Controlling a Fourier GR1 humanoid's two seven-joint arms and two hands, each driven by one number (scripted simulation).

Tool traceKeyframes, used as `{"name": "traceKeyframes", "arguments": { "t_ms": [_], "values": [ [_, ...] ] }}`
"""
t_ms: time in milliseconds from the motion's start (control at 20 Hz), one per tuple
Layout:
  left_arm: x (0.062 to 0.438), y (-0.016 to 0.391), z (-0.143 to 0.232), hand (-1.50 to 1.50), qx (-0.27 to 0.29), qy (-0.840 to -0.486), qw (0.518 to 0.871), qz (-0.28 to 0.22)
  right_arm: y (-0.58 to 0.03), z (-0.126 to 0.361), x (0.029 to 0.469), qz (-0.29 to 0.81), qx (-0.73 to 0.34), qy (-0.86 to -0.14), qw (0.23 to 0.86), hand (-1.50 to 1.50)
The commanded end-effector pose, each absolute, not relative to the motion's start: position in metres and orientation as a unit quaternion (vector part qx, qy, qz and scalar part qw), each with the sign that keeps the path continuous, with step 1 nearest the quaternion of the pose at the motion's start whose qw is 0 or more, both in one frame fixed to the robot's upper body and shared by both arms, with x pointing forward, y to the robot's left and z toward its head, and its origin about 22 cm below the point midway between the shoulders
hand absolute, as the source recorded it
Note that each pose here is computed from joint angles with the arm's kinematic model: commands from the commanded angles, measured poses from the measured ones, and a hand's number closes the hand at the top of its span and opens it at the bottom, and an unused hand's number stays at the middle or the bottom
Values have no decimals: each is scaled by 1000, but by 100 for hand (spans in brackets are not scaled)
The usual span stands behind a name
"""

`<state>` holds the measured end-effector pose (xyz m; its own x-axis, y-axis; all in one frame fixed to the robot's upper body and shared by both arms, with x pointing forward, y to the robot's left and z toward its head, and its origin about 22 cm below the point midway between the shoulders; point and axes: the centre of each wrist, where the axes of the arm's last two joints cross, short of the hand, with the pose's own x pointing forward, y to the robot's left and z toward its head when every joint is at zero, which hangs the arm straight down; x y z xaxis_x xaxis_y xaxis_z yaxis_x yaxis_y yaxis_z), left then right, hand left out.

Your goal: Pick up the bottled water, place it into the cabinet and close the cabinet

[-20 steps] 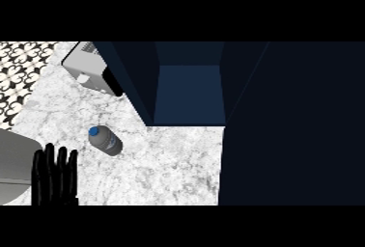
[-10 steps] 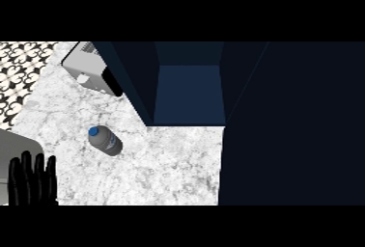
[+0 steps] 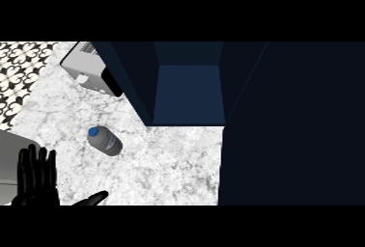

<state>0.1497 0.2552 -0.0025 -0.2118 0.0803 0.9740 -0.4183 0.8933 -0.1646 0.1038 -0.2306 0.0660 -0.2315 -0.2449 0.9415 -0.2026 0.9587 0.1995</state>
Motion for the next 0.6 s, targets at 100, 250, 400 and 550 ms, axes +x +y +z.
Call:
{"name": "traceKeyframes", "arguments": {
  "t_ms": [100, 250, 400, 550],
  "values": [
    [179, 284, -23, -150, 113, -740, 631, 204, -233, 64, 95, -24, 144, -785, 602, -150],
    [181, 289, -49, -150, 112, -733, 642, 192, -226, 70, 91, -15, 142, -784, 604, -150],
    [175, 295, -71, -150, 99, -724, 647, 219, -232, 61, 99, -17, 135, -785, 605, -150],
    [183, 293, -71, -150, 97, -712, 656, 231, -238, 63, 72, -22, 152, -786, 599, -150]
  ]
}}
